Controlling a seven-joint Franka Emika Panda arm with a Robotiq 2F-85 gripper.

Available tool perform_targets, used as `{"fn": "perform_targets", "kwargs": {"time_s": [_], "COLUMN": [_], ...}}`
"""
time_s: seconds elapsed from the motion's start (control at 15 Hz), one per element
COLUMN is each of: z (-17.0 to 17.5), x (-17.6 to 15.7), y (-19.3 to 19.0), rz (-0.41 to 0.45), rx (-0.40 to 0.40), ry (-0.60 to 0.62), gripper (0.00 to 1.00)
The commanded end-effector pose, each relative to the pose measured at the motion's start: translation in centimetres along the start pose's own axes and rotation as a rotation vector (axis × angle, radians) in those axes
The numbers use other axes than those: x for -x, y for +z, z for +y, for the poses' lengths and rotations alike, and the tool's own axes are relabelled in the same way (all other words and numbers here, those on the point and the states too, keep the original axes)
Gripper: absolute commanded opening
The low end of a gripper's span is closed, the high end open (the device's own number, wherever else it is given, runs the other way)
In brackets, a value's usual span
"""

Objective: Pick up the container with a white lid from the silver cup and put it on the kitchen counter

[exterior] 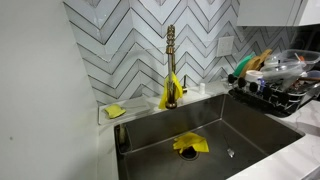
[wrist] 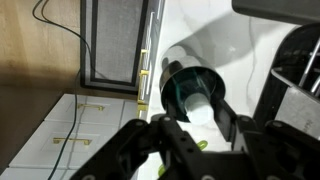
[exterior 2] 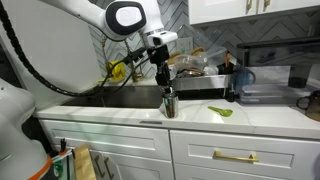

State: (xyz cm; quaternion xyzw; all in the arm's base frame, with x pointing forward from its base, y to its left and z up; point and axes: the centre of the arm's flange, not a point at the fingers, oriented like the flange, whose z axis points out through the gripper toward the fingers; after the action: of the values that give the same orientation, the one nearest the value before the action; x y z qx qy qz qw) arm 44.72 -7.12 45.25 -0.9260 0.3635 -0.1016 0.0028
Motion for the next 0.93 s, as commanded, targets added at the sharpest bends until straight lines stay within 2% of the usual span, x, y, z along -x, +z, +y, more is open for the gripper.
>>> {"fn": "perform_targets", "kwargs": {"time_s": [0.0, 0.13, 0.2, 0.47, 0.87], "z": [0.1, 0.2, 0.2, 0.2, 0.1], "x": [-0.2, -0.2, -0.2, -0.3, -1.1], "y": [0.4, 0.4, 0.4, 0.3, -1.5], "rz": [-0.011, -0.010, -0.009, -0.008, 0.005], "rx": [-0.012, -0.011, -0.011, -0.012, -0.001], "ry": [-0.014, -0.015, -0.015, -0.012, -0.010], "gripper": [0.30, 0.09, 0.12, 0.07, 0.07]}}
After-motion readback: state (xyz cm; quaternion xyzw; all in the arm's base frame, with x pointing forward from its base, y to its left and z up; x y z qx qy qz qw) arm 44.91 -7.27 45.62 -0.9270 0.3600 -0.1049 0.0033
